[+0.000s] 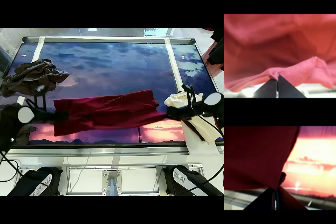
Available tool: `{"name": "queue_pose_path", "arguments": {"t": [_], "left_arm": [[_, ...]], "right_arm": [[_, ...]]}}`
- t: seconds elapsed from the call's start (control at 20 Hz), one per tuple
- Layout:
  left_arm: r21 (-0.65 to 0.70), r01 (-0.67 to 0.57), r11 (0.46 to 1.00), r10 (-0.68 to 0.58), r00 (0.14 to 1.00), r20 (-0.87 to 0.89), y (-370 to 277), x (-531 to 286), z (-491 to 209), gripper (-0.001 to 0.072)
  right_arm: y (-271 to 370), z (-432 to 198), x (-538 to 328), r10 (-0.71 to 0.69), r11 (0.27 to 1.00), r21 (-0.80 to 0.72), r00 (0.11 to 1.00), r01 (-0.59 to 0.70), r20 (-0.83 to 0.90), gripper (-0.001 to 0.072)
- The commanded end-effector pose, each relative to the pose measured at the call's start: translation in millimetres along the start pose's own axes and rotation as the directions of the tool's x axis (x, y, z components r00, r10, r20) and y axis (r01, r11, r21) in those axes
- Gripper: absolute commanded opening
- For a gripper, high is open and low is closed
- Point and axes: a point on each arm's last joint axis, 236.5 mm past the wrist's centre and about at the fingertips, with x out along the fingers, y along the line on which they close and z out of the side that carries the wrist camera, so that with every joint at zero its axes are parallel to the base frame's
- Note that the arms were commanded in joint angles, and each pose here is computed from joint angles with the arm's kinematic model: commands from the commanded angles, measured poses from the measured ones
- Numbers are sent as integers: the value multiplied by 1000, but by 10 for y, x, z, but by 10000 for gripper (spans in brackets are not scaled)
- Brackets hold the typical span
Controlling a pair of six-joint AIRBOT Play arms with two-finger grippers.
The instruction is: Fold the shirts.
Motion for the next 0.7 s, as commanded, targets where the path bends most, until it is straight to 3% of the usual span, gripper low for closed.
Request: {"name": "queue_pose_path", "arguments": {"t": [0.0,0.25,0.5,0.65], "left_arm": [[86,-161,983,147,977,153,277,-166,636,9],[111,-164,980,143,974,174,207,230,1137,9],[104,-83,991,82,997,10,83,934,927,11],[95,-74,993,74,997,4,74,1090,933,19]], "right_arm": [[204,497,8,-12,997,-76,996,19,92,34],[71,1193,356,-36,998,-37,989,42,142,34],[94,1700,886,-9,1000,-25,982,14,189,34],[34,1781,1136,-21,999,-20,981,25,194,44]]}}
